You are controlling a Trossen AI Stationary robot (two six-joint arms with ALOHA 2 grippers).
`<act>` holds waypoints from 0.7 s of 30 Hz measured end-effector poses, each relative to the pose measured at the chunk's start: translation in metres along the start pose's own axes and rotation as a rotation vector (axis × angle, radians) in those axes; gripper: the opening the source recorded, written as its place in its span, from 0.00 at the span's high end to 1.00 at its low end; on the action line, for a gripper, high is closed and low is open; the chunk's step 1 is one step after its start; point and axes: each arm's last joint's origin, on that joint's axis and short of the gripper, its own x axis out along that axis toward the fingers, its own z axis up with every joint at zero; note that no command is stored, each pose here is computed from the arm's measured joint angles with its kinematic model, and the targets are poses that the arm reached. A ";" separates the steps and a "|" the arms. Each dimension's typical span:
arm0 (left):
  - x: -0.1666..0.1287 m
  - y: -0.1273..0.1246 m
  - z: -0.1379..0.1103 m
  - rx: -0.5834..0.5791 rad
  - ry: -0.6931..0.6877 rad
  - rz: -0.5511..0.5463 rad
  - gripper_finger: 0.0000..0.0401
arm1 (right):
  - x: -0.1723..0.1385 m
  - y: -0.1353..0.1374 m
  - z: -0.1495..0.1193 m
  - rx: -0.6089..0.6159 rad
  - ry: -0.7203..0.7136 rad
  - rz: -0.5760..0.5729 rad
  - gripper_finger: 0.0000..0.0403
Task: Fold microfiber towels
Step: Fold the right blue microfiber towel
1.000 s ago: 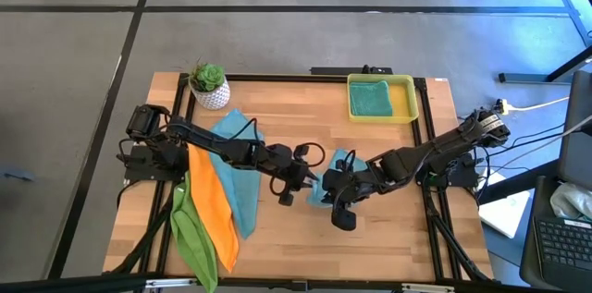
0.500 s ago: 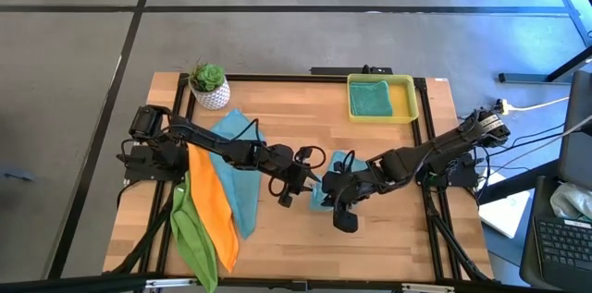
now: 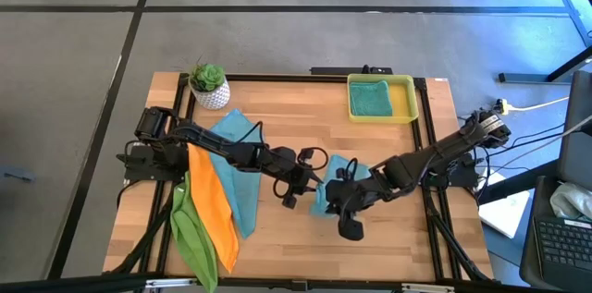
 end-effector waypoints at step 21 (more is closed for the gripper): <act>0.009 0.035 0.003 -0.060 0.115 0.094 1.00 | -0.012 -0.029 -0.037 0.123 0.179 -0.550 0.97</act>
